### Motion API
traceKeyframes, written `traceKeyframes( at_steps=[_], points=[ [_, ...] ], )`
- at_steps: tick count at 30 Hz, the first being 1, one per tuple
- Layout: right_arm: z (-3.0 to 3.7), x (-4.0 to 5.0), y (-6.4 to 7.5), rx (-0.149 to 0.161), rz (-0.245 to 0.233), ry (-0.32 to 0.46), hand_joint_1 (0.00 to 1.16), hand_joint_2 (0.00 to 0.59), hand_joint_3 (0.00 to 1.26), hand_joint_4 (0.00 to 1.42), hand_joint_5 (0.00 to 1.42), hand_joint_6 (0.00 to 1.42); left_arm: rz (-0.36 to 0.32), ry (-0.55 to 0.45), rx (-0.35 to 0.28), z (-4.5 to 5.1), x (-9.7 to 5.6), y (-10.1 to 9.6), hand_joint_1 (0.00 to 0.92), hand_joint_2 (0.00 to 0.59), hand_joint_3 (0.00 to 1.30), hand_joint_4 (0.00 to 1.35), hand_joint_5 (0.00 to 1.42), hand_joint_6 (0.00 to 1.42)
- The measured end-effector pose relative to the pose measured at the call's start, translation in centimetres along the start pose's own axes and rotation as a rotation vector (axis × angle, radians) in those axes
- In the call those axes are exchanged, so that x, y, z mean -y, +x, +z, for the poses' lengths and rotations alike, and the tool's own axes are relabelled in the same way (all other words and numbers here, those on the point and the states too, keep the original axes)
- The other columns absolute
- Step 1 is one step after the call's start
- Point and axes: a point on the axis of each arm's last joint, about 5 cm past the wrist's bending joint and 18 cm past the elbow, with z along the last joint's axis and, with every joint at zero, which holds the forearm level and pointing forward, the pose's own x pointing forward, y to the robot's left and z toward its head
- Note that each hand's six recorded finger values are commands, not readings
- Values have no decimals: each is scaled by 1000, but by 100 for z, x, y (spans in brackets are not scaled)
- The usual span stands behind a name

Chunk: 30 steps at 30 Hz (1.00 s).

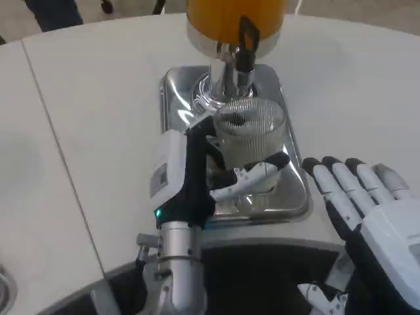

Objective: Grasp the cup under the faucet to collect the drink, then remove the cup.

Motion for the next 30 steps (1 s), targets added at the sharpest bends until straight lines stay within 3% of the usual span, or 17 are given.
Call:
traceKeyframes(
  at_steps=[5, 9, 12, 15, 19, 25, 30],
  points=[
    [18, 11, 34, -5, 17, -6, 406, 420, 0, 0, 0, 0, 41, 34, -44, -51, 78, 31, 669, 83, 1126, 1072, 1406, 1424],
    [44, 17, 60, -3, 4, 0, 406, 420, 0, 0, 0, 0, 54, 61, -65, -60, 158, 54, 665, 93, 1119, 1068, 1391, 1424],
    [60, 9, 58, 1, 10, 8, 405, 417, 0, 0, 0, 0, 61, 81, -65, -59, 174, 115, 603, 120, 939, 1103, 1314, 1424],
    [68, 6, 57, -8, 10, 8, 377, 404, 0, 0, 0, 0, 89, 100, -72, -78, 171, 144, 574, 125, 854, 1073, 1259, 1404],
    [63, 25, 36, -28, 1, 8, 371, 404, 0, 0, 0, 0, 119, 124, -76, -93, 193, 147, 551, 127, 663, 797, 1062, 1247],
    [60, 26, 27, -31, 3, 10, 368, 410, 0, 0, 0, 0, 109, 140, -64, -113, 184, 149, 480, 95, 340, 348, 758, 881],
    [55, 22, 59, -25, -6, 14, 367, 409, 0, 0, 0, 0, 82, 144, -27, -130, 151, 144, 442, 84, 263, 223, 663, 749]
  ],
)
